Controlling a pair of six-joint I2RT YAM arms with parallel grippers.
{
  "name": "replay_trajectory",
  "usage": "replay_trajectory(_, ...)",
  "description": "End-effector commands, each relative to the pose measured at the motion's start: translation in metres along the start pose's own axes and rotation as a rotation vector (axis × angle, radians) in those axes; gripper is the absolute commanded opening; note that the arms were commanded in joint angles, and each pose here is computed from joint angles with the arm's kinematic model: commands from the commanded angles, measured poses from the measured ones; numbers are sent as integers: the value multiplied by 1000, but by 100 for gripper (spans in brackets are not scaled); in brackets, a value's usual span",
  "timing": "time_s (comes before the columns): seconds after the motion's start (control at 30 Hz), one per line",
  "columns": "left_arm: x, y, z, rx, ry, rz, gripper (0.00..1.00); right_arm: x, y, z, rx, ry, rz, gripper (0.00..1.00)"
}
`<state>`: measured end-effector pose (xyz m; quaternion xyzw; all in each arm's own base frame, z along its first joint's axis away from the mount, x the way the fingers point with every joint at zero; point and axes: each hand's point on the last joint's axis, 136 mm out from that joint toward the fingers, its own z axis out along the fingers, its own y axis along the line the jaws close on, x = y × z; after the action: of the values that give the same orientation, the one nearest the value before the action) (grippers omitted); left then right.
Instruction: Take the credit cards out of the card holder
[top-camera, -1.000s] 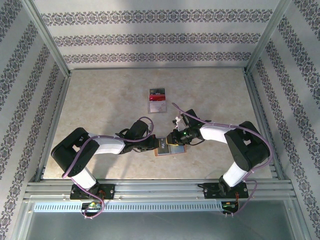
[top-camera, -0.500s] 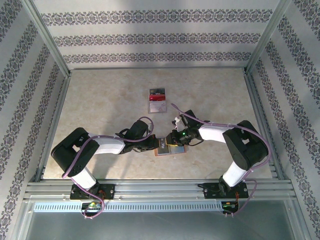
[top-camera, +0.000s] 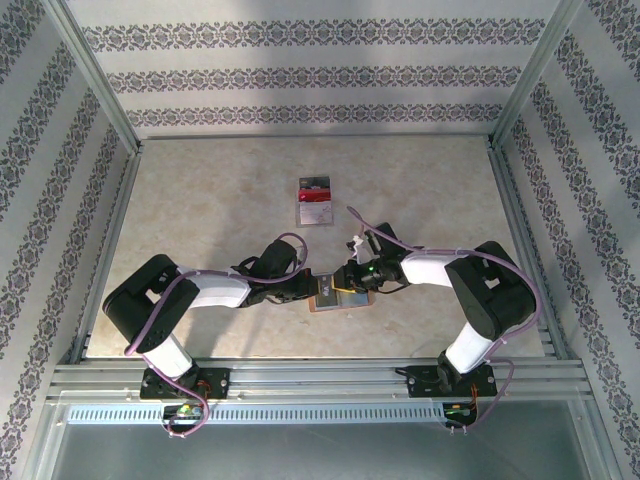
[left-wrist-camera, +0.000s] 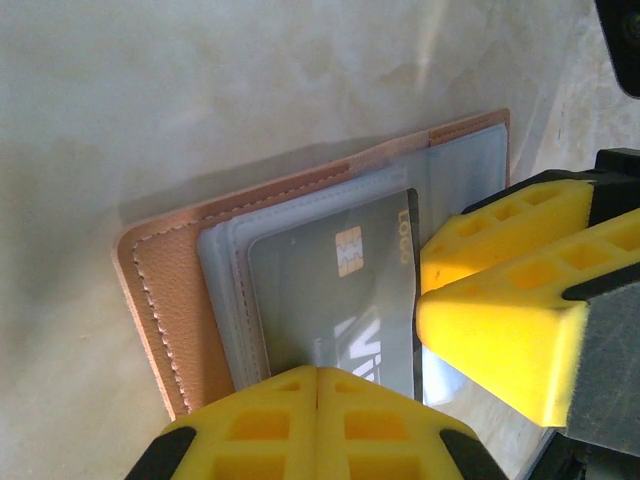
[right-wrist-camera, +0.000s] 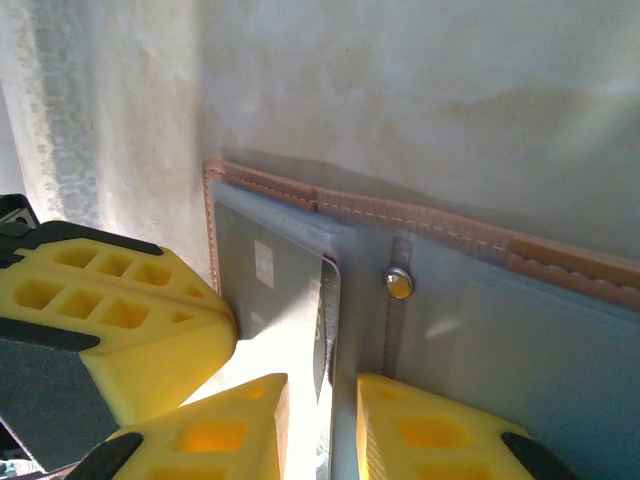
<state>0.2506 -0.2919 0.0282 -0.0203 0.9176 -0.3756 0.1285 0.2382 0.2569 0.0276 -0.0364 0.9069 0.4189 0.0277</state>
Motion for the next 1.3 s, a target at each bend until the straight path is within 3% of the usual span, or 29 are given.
replay_trajectory(0.0, 24, 54, 4, -191, 74, -61, 0, 3, 12, -2, -69, 6, -19, 24)
replay_trajectory(1.1, 26, 58, 5, -209, 79, -63, 0, 4, 9, -2, -104, 1, -8, 16)
replay_trajectory(1.27, 26, 60, 4, -217, 81, -64, 0, 4, 8, -4, -99, -5, -7, 10)
